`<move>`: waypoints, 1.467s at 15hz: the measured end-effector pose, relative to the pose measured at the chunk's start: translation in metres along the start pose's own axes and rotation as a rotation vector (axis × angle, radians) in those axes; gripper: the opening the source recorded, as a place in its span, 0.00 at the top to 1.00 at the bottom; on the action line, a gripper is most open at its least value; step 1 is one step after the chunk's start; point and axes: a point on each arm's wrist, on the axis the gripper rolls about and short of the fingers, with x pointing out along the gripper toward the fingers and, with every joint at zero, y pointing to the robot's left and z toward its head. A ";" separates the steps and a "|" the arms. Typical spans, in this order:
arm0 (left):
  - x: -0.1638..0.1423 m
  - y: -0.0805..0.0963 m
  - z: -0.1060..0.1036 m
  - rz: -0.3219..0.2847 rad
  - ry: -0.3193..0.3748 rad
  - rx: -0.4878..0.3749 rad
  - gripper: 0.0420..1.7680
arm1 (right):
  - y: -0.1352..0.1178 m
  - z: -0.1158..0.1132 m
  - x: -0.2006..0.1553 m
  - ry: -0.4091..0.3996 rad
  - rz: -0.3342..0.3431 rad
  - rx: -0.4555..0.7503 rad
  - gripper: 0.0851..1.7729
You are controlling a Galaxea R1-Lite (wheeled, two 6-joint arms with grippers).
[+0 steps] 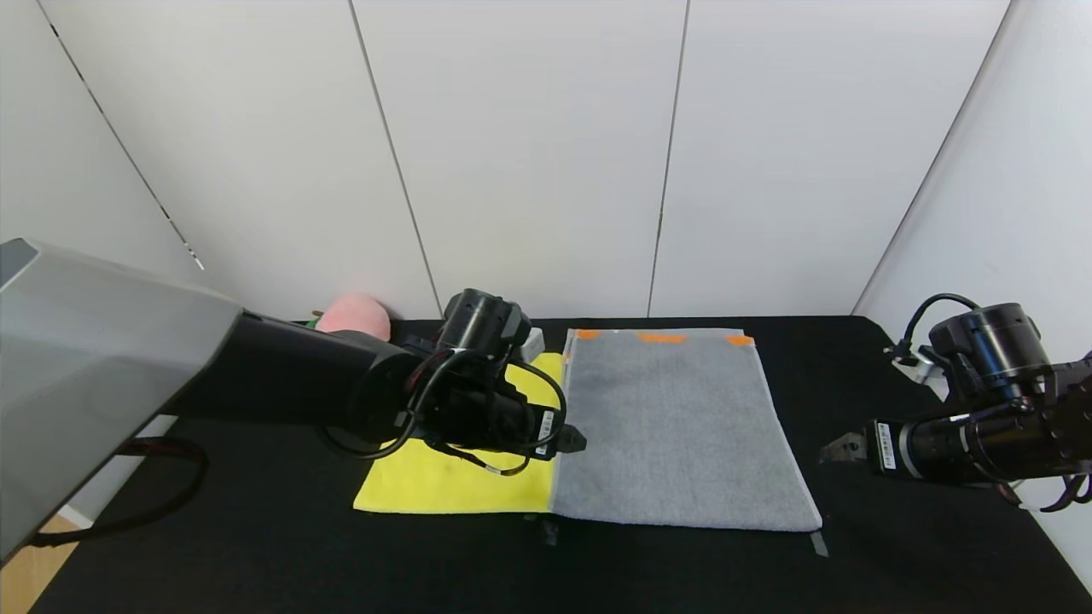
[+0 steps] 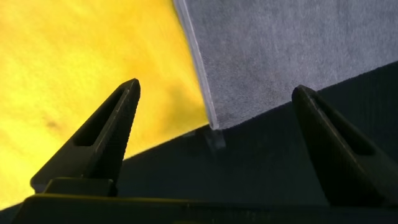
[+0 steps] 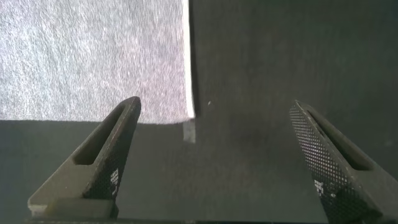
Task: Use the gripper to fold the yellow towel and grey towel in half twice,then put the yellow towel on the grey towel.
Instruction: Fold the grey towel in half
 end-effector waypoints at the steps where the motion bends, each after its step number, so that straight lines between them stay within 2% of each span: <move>1: 0.004 -0.003 -0.003 -0.003 0.013 0.003 0.03 | 0.001 -0.002 0.000 0.006 0.001 0.006 0.04; 10: 0.034 -0.006 -0.021 0.002 0.100 -0.003 0.03 | 0.009 -0.011 -0.008 0.012 0.022 0.047 0.04; 13: 0.042 -0.012 -0.027 -0.006 0.124 0.005 0.03 | 0.008 -0.013 -0.009 0.015 0.022 0.054 0.04; 22: 0.053 -0.026 -0.038 -0.024 0.157 0.016 0.03 | 0.008 -0.014 -0.010 0.017 0.019 0.059 0.04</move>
